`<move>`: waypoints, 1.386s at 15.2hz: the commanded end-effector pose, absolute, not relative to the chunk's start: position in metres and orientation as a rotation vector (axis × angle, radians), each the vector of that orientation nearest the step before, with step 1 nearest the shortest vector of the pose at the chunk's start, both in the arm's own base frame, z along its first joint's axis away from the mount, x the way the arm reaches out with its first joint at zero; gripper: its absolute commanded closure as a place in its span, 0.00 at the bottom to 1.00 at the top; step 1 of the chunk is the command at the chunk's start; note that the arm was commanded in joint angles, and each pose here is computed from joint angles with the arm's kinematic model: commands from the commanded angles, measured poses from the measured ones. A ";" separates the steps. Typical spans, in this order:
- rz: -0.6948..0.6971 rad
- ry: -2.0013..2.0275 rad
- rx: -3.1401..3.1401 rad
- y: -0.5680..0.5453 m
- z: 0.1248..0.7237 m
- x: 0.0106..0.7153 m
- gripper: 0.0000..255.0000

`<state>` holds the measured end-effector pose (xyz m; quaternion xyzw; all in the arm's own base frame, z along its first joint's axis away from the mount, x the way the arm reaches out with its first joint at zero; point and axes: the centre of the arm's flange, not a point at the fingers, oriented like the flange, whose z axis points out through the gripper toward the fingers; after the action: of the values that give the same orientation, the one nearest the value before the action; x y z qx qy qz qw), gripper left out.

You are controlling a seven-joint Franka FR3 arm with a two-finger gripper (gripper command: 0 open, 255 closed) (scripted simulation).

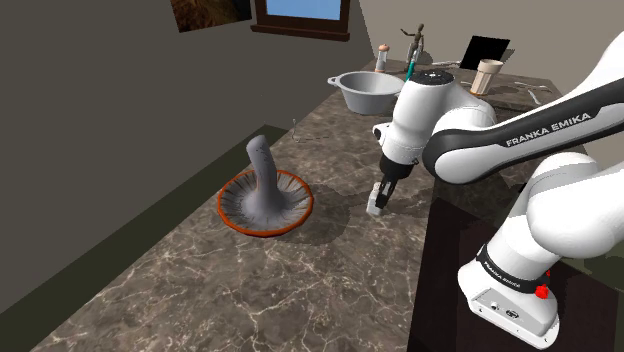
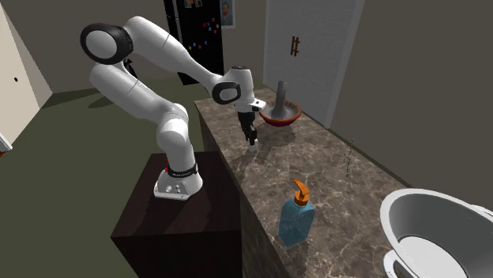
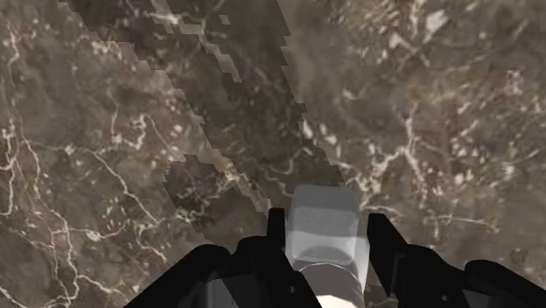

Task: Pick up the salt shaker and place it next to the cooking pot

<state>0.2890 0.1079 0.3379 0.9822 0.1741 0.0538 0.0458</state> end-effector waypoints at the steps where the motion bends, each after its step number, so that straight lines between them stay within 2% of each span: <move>1: 0.163 0.531 2.999 0.108 0.337 0.289 1.00; 6: 0.163 0.531 2.999 0.108 0.338 0.289 1.00; 21: 0.163 0.531 2.999 0.108 0.417 0.289 1.00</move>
<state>0.2890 0.1078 0.4120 0.9822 0.1740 0.0536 0.0459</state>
